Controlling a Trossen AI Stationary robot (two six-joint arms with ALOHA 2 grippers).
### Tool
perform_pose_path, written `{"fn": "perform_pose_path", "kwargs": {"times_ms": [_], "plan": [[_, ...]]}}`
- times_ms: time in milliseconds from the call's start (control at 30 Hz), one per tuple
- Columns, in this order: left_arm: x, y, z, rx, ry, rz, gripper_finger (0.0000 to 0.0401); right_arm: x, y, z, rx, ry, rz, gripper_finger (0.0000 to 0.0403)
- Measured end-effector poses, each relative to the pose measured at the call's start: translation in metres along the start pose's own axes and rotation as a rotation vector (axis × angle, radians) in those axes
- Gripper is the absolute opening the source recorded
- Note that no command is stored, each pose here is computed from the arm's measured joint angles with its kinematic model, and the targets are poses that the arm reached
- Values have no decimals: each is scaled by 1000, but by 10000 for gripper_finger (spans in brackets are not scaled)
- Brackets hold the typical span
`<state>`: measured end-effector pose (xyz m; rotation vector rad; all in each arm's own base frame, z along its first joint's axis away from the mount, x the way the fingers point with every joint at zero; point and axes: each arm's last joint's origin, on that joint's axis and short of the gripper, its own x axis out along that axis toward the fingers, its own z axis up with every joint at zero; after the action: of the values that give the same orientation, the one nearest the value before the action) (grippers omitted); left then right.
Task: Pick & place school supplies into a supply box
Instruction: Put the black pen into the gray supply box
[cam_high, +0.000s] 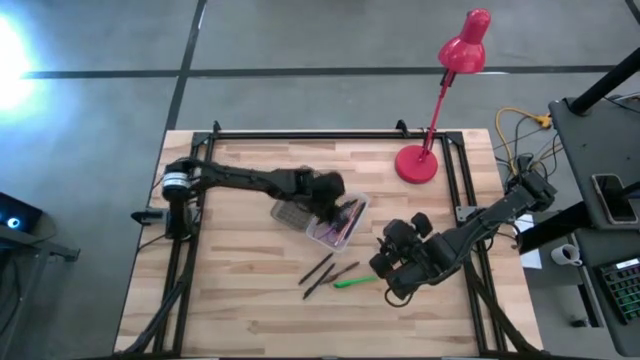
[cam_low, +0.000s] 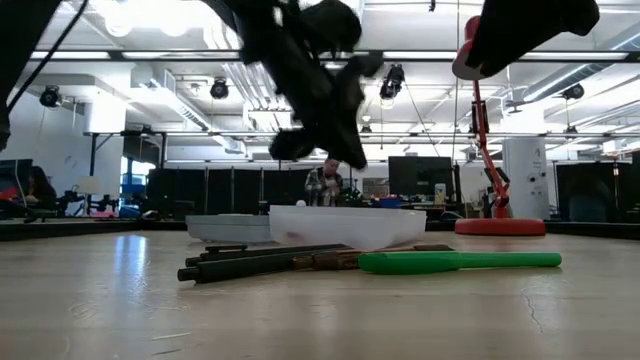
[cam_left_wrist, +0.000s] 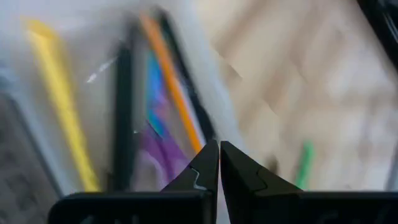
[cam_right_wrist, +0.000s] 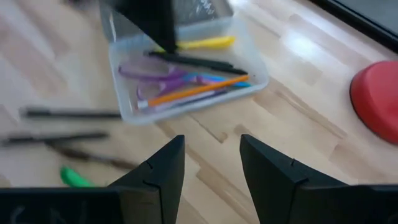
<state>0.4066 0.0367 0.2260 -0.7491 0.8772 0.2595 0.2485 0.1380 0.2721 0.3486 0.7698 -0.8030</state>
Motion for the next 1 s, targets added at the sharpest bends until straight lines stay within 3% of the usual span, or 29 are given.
{"fn": "perform_pose_path", "kwargs": {"times_ms": [133, 267, 333, 467, 700, 1000], "plan": [[-19, -32, -28, 159, 54, -56, 0, 1, 0, -2, -121, 40, 6, 146], [-23, -45, -66, 196, 140, 53, 9, 2, -1, -3, -135, 43, 2, 146], [-19, -46, -83, 183, 152, 131, 28, 4, -2, -4, -133, 41, -4, 146], [-9, -45, -106, 74, 163, 143, 79, 8, -3, -6, -138, 40, -18, 146], [4, -39, -123, -28, 148, 135, 142, 13, -6, -11, -124, 43, -35, 146], [18, -55, -135, 12, 129, 163, 148, 17, -8, -16, -36, 45, -48, 146]]}}
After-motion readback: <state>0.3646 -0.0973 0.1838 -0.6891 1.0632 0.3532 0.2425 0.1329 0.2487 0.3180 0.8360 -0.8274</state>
